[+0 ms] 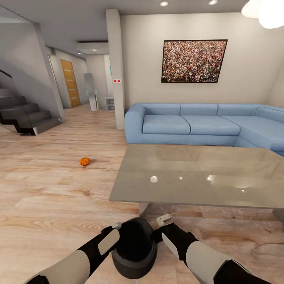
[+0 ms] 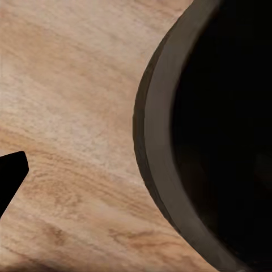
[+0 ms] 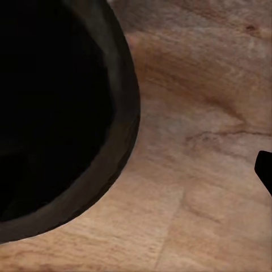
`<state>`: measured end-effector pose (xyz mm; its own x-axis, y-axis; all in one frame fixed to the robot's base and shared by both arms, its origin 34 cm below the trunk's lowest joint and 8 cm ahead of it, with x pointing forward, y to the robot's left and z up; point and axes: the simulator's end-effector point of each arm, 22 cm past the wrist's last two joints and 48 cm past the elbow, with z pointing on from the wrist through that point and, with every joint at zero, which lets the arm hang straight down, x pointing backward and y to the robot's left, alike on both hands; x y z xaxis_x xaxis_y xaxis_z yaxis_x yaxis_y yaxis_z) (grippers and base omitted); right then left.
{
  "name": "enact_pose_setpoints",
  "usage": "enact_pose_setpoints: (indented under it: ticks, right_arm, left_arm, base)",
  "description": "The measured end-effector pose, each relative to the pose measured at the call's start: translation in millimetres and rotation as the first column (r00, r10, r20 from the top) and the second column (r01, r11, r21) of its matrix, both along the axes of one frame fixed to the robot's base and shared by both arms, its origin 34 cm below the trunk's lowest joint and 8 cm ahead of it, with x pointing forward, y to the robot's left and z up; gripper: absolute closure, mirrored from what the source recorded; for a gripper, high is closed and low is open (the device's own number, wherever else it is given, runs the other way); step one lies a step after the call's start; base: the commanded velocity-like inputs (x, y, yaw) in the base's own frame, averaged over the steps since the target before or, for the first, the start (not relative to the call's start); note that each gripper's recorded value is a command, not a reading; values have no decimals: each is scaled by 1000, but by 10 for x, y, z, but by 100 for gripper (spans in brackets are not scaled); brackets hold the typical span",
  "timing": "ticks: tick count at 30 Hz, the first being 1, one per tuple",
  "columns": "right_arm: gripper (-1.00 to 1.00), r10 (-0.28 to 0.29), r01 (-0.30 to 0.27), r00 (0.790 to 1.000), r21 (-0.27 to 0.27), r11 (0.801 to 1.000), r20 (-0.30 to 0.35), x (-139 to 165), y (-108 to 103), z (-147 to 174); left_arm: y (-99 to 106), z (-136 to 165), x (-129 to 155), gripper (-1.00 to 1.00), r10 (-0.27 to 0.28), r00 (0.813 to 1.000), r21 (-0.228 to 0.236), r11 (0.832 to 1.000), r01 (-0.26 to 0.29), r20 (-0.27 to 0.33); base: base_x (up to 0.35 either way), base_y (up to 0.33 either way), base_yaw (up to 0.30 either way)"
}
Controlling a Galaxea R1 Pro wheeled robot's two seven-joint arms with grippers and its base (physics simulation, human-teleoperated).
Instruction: Place each of the two pumpkins and all three candles from the living room inside a cabinet in the living room (use any cabinet), then make sure every cabinet is closed, and position the cauldron so it is next to a table in the living room.
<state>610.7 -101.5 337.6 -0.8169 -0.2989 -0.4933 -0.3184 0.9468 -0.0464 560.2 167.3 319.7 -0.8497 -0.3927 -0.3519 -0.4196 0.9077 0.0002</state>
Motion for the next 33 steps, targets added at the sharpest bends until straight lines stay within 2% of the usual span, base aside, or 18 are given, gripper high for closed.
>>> enact_pose_setpoints:
  ticks: [33]
  right_arm:
    - [-100, 0, 0, 1000, 0, 1000, -1, -2, -1, -2]
  left_arm:
    - [11, 1, -3, -100, 3, 1000, 4, 1000, -3, -1]
  base:
    - [0, 0, 0]
